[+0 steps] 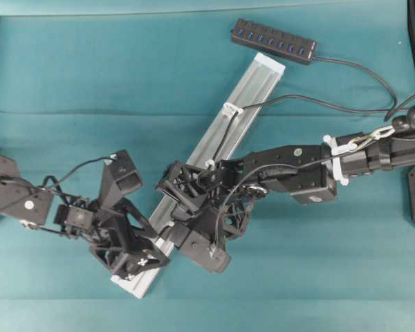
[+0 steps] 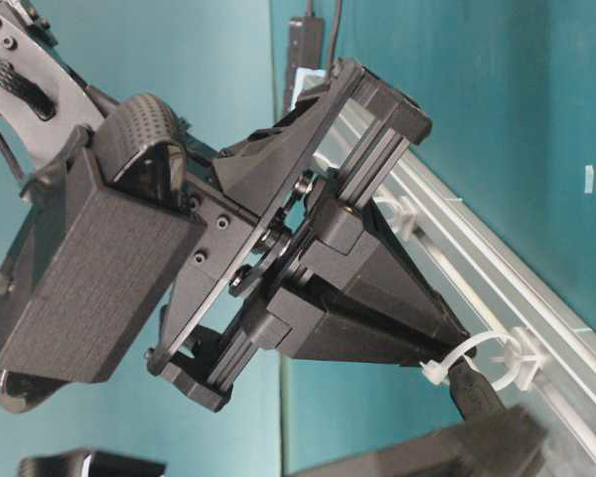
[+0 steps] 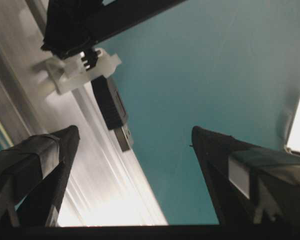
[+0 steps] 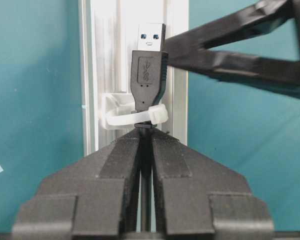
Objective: Pass the USB cable through three rings with both arms.
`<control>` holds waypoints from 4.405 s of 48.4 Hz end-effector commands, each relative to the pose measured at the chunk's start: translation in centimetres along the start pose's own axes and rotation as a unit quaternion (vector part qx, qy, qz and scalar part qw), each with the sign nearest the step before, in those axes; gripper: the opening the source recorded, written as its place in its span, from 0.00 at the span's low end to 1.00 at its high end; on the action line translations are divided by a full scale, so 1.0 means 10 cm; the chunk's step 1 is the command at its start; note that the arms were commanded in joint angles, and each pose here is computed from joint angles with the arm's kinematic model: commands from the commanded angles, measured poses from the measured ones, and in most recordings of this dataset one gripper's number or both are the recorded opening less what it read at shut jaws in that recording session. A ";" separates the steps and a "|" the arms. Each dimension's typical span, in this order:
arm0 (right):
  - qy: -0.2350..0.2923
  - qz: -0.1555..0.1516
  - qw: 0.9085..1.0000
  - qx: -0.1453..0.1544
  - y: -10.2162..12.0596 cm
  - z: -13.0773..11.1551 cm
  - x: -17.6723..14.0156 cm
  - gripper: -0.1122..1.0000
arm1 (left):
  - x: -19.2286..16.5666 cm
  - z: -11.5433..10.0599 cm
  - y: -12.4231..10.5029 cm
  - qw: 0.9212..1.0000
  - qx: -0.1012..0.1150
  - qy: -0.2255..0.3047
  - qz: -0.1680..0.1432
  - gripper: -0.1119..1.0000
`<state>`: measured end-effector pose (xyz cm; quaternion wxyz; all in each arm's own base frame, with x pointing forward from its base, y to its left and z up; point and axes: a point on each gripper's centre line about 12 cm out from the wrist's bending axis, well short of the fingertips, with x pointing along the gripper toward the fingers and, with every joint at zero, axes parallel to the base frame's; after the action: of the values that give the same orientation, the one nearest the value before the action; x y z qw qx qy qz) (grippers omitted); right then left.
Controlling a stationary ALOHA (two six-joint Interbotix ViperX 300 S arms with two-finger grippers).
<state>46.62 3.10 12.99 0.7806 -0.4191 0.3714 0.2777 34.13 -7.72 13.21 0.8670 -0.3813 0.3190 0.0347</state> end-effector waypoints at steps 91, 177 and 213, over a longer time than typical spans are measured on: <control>0.006 0.006 1.000 0.004 -0.06 -0.06 -0.03 0.17 | 0.01 0.23 -0.09 0.999 -0.001 -0.038 -0.026 0.25; 0.007 -0.026 0.999 0.029 -0.23 -0.22 -0.24 0.87 | -0.17 -0.19 -0.06 0.999 -0.037 0.012 -0.024 0.20; 0.010 -0.022 0.994 0.108 -0.10 -0.31 -0.38 0.87 | -0.45 -0.28 -0.12 0.997 -0.060 0.021 -0.040 0.20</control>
<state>43.86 -0.82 14.68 0.8152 -0.3515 0.4044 0.2201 29.29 -9.63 14.52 0.8339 -0.4434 0.3282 0.0180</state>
